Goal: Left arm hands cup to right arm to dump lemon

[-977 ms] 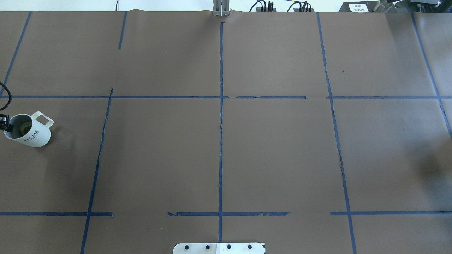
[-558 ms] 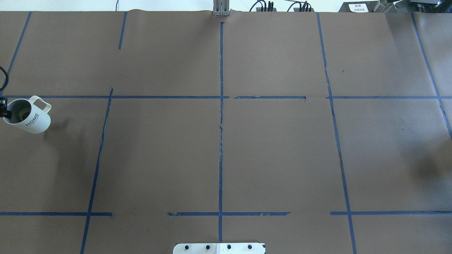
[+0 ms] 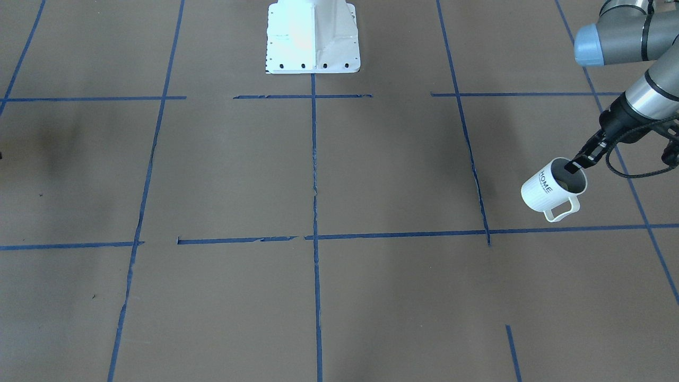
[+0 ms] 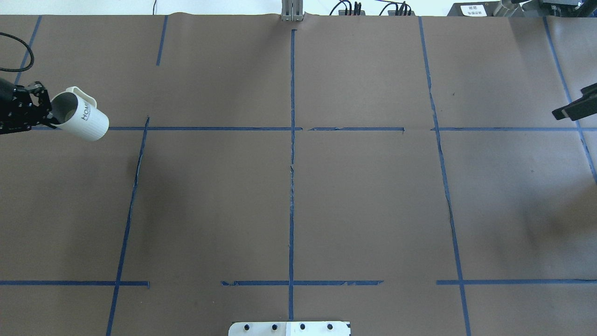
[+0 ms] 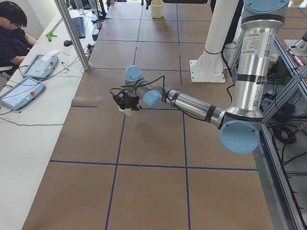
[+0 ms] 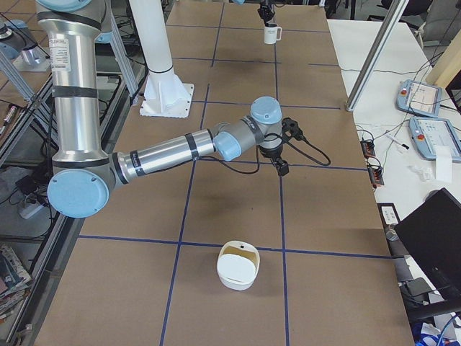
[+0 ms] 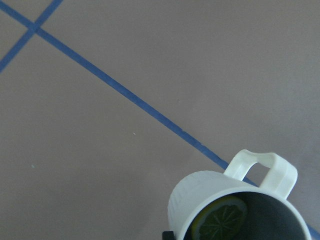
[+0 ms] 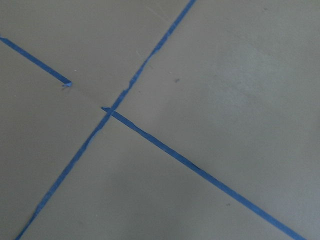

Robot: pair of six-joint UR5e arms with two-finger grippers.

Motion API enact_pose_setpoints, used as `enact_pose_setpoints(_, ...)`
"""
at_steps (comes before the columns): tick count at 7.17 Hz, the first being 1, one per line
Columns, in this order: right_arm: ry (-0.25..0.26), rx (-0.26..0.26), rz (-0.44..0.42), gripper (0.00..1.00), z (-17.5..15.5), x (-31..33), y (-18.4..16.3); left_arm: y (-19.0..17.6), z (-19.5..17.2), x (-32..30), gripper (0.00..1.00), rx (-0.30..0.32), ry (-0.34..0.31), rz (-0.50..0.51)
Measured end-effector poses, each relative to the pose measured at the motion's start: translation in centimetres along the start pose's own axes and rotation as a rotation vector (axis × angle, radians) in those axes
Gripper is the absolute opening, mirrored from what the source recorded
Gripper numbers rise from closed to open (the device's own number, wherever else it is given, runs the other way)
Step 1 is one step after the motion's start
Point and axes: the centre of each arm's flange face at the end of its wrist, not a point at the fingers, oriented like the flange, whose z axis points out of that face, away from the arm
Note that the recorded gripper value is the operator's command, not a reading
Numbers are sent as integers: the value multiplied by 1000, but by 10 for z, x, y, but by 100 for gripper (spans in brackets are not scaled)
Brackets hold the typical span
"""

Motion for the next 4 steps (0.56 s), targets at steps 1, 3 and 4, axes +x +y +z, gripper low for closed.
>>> enact_pose_setpoints(1, -23, 40, -91, 96, 16, -22, -17, 20, -1, 28, 0, -42, 21, -105)
enact_pose_setpoints(3, -71, 152, -199, 99, 43, -69, -65, 84, 13, 87, 0, -124, 26, -259)
enact_pose_setpoints(4, -102, 190, -189, 99, 54, -104, -97, 115, 17, 115, 0, -151, 12, -308)
